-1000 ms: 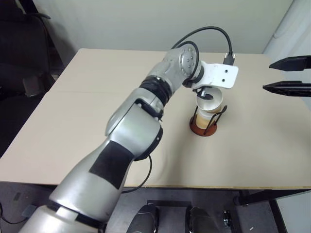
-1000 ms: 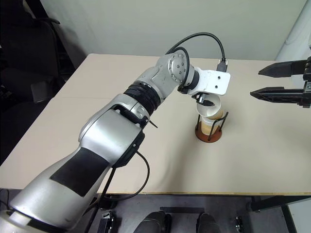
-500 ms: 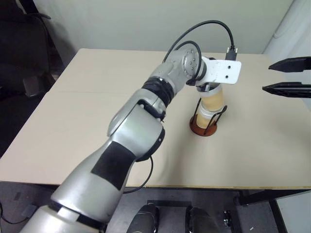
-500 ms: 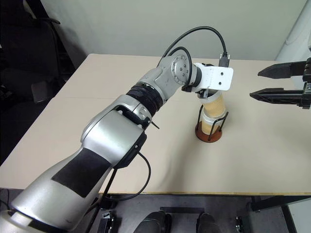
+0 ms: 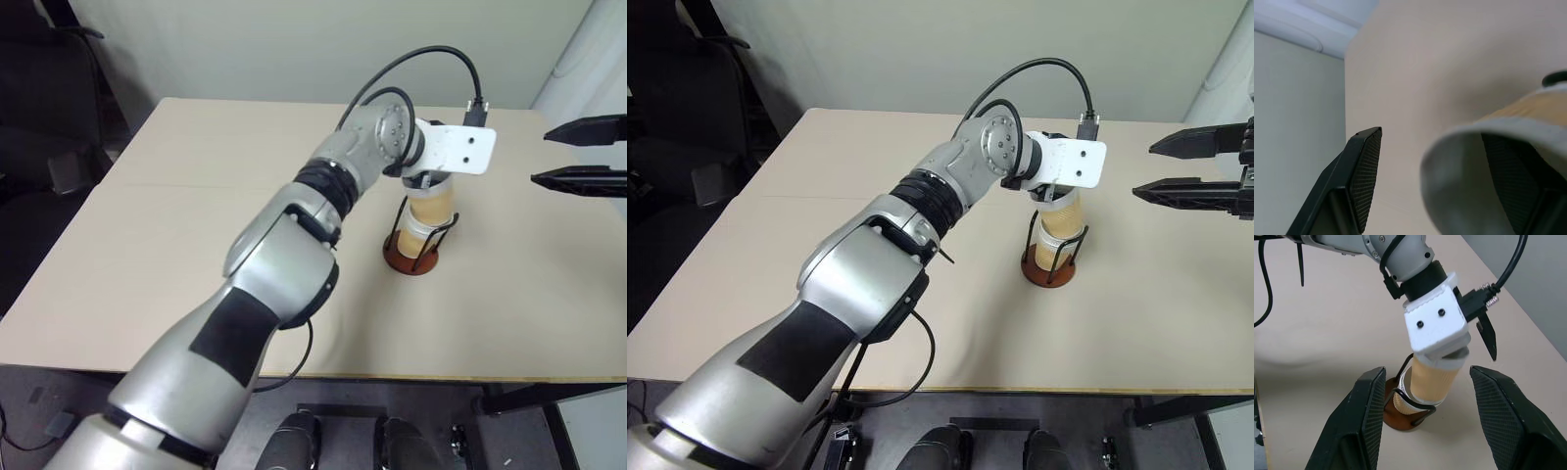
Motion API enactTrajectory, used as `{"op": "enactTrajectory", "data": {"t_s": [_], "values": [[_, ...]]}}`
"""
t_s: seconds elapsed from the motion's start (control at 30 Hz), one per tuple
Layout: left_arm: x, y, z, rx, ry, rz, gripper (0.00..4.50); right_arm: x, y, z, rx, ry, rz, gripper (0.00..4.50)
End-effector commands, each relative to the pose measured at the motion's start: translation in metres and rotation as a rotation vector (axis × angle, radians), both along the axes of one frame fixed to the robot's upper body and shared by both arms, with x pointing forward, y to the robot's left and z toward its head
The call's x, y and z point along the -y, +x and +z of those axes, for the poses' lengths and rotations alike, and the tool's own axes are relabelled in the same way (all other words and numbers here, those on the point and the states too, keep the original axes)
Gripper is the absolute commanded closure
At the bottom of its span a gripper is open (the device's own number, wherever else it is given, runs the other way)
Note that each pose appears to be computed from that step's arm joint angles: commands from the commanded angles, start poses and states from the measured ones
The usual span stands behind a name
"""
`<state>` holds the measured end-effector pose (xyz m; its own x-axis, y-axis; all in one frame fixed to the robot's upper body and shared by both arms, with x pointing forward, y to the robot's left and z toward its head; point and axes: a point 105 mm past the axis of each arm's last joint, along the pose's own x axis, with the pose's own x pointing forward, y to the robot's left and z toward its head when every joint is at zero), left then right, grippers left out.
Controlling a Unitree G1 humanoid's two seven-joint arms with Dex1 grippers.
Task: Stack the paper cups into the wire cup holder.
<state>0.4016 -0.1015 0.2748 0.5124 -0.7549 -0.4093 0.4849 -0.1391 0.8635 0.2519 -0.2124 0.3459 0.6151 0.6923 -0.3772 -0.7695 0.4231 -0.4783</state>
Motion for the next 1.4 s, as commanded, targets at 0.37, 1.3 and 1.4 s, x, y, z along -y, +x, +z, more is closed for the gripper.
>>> {"op": "enactTrajectory", "data": {"t_s": [0.37,1.3,1.4], "values": [[0.015,-0.013,0.028,0.057,-0.044,-0.066,1.04,0.003,-0.01,0.016,0.07,-0.01,-0.019,1.76],[-0.23,0.035,0.072,-0.512,-0.968,0.183,1.04,0.01,0.044,-0.05,0.023,0.043,-0.061,1.76],[-0.25,0.037,0.077,-0.47,-1.009,0.244,1.04,0.006,0.049,-0.055,0.019,0.038,-0.054,1.76]]}}
